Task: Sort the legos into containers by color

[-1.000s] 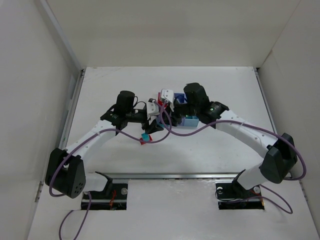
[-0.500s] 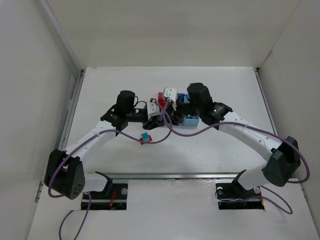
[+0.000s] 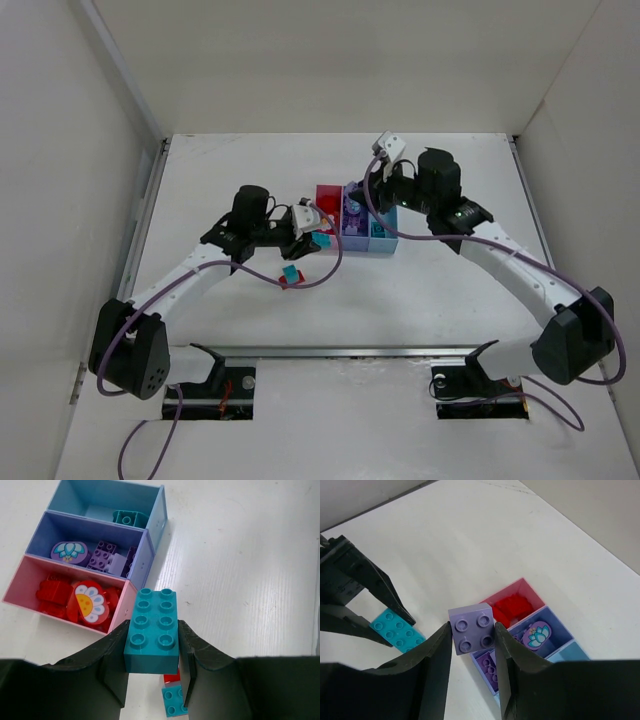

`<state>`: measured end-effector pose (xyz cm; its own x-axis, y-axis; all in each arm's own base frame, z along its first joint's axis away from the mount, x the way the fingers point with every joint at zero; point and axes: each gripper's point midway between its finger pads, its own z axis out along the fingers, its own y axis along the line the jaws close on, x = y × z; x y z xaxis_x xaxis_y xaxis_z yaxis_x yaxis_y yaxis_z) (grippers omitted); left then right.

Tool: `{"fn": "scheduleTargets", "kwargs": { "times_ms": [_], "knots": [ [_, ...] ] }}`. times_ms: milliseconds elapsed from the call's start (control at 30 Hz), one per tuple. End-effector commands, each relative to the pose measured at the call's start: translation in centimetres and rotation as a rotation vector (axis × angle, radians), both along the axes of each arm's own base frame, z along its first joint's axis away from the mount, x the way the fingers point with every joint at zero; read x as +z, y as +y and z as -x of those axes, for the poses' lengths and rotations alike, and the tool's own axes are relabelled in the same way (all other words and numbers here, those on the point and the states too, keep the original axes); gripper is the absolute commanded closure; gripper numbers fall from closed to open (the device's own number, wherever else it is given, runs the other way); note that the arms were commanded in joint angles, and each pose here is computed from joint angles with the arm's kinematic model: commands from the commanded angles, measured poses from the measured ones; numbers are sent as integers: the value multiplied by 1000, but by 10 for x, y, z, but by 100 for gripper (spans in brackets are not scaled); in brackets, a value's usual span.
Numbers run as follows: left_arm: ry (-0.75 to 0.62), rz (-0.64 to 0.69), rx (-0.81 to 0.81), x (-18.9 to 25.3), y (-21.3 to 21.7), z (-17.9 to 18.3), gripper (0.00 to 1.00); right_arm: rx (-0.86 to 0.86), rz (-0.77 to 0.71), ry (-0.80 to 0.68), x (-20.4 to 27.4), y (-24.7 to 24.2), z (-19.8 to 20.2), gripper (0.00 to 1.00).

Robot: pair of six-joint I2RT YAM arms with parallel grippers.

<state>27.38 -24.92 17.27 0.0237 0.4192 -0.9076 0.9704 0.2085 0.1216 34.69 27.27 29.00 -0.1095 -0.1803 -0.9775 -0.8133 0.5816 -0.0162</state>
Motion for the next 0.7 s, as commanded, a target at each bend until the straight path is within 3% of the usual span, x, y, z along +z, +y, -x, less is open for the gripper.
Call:
{"fn": "scheduleTargets", "kwargs": {
  "times_ms": [0, 200, 367, 600, 667],
  "knots": [
    [-55, 3, 36, 12, 4, -6, 100, -35, -57, 20, -1, 9, -10, 100],
    [-33, 42, 239, 15, 10, -36, 100, -437, -89, 232, -57, -31, -66, 99],
    [-57, 21, 357, 15, 22, -53, 100, -424, -99, 297, -72, -26, -86, 89],
    [-54, 42, 356, 21, 19, -54, 100, -408, -28, 404, -95, -16, -94, 62],
    [-54, 42, 356, 21, 19, -54, 100, -373, -26, 405, -95, -12, -91, 46]
  ]
}}
